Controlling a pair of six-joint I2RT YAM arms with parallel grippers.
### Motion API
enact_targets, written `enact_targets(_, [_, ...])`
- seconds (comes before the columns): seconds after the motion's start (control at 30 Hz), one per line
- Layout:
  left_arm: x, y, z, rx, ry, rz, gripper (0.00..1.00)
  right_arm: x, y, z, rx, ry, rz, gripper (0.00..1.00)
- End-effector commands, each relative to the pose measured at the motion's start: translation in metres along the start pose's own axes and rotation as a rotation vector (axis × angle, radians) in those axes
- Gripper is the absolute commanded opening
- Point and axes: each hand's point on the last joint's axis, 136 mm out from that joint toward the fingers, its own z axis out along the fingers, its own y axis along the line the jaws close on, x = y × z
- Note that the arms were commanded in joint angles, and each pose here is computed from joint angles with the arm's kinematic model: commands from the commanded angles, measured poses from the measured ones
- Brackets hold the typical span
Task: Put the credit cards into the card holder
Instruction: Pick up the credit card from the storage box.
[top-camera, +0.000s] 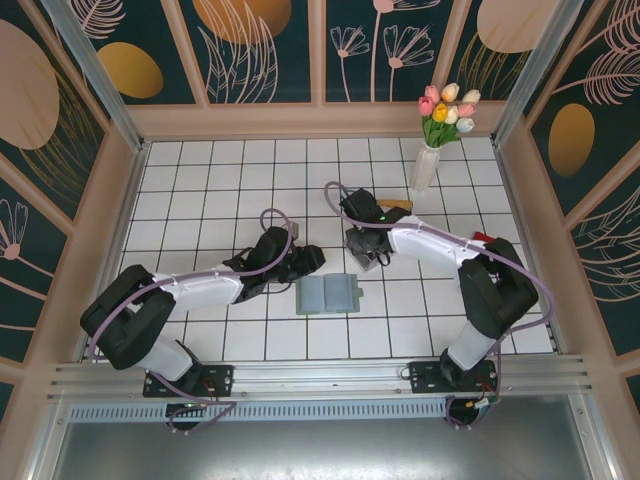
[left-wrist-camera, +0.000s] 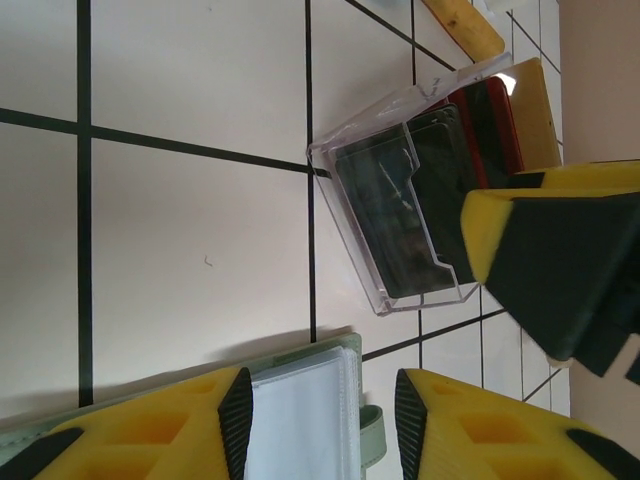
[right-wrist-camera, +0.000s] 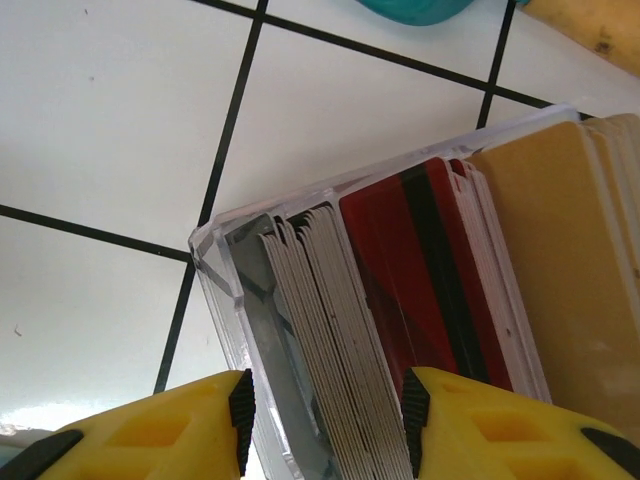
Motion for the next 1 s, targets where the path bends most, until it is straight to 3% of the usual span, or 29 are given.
enact_targets(0.0, [-0.004,-0.016,0.002,0.05,-0.006,-0.001,0.45,0.0,-0.007,0.002,0.085,0.014,-0.06,0.46])
enact_targets(0.3, [-0.003,-0.015,0.0,0.049,-0.008,0.001,0.45,0.006,-0.019,0.012,0.288,0.037,-0.152,0.44])
enact_targets(0.6, [-0.003,-0.014,0.0,0.049,-0.006,0.001,0.45,-0.01,-0.02,-0.006,0.314,-0.024,-0.139,0.43])
enact_targets(0.97, [-0.002,-0.011,0.0,0.038,-0.004,0.003,0.46,-0.006,-0.016,-0.005,0.265,-0.007,-0.12,0.22])
